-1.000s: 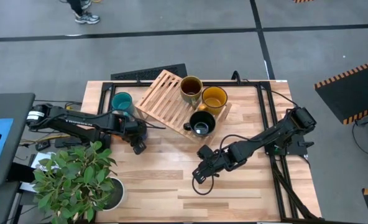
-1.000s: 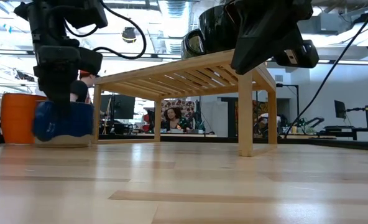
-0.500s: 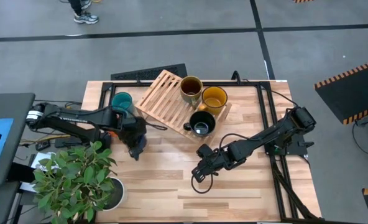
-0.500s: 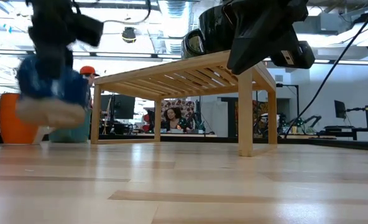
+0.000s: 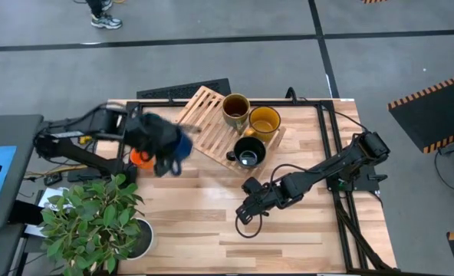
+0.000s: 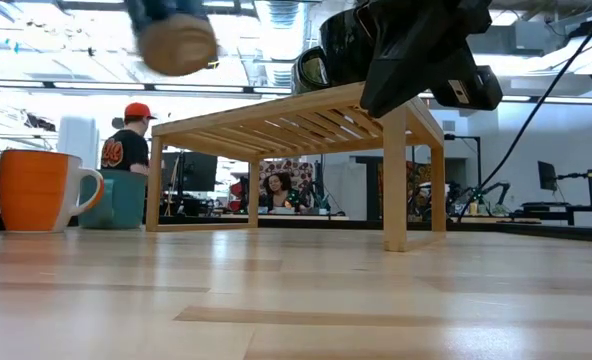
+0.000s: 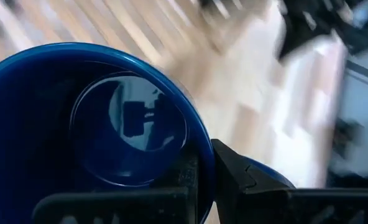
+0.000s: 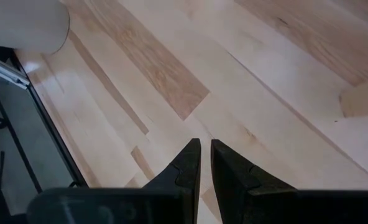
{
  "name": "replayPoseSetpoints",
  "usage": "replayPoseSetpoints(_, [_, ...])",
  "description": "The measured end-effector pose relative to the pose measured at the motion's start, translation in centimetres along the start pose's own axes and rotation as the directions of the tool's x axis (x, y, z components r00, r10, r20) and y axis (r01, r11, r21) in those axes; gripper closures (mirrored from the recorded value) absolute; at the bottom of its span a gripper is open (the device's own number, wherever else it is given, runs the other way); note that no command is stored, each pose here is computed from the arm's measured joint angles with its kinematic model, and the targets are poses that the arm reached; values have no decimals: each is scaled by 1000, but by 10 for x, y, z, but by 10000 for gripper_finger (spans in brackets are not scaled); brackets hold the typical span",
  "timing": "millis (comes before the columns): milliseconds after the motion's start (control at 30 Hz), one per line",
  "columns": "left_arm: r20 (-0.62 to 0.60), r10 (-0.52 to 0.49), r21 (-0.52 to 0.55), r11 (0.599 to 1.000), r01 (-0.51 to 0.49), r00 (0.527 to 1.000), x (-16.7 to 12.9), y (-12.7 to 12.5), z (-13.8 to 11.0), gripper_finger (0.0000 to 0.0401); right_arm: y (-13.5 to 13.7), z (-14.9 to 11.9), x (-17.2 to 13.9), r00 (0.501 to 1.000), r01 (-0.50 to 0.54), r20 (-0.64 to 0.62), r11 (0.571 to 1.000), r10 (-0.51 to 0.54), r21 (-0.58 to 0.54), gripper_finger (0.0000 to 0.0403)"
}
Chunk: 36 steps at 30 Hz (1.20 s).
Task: Place coffee mugs
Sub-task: Put the blue mug on the shelf
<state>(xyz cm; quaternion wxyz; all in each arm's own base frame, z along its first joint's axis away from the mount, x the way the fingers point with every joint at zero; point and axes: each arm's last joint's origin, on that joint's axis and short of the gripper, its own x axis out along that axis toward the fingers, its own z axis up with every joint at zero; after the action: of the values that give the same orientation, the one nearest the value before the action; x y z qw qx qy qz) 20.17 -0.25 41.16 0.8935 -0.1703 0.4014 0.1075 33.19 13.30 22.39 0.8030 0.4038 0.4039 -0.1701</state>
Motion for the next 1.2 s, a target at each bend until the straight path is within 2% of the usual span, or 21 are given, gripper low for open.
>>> replayPoseSetpoints(133, [69, 117, 117, 985, -125, 991, 7, 9, 37, 397, 0, 0, 0, 1000, 0, 0, 1000, 0, 0, 340])
replayPoseSetpoints(300, [72, 255, 309, 914, -265, 964, 35, 30, 74, 398, 0, 0, 0, 1000, 0, 0, 1000, 0, 0, 340])
replayPoseSetpoints(400, [38, 311, 386, 872, -301, 950, 53, 46, 87, 395, 0, 0, 0, 1000, 0, -1, 1000, 0, -1, 340])
replayPoseSetpoints(533, [-40, 374, 428, 844, -322, 927, 78, 69, 94, 394, 0, 0, 0, 1000, 0, -1, 1000, 0, -1, 340])
replayPoseSetpoints(633, [-88, 398, 436, 840, -324, 913, 91, 84, 97, 393, 0, 0, 0, 1000, -1, -1, 1000, 1, 0, 340])
replayPoseSetpoints(767, [-90, 401, 435, 839, -326, 912, 107, 98, 103, 392, 0, 0, 0, 1000, 0, -1, 1000, 0, 0, 340])
replayPoseSetpoints(967, [-98, 343, 409, 870, -276, 934, 113, 113, 107, 391, 0, 0, 0, 1000, 0, -1, 1000, 0, 0, 340])
replayPoseSetpoints(1200, [-111, 326, 387, 884, -261, 939, 111, 117, 106, 390, 0, 0, 0, 1000, 4, 11, 1000, -4, 0, 340])
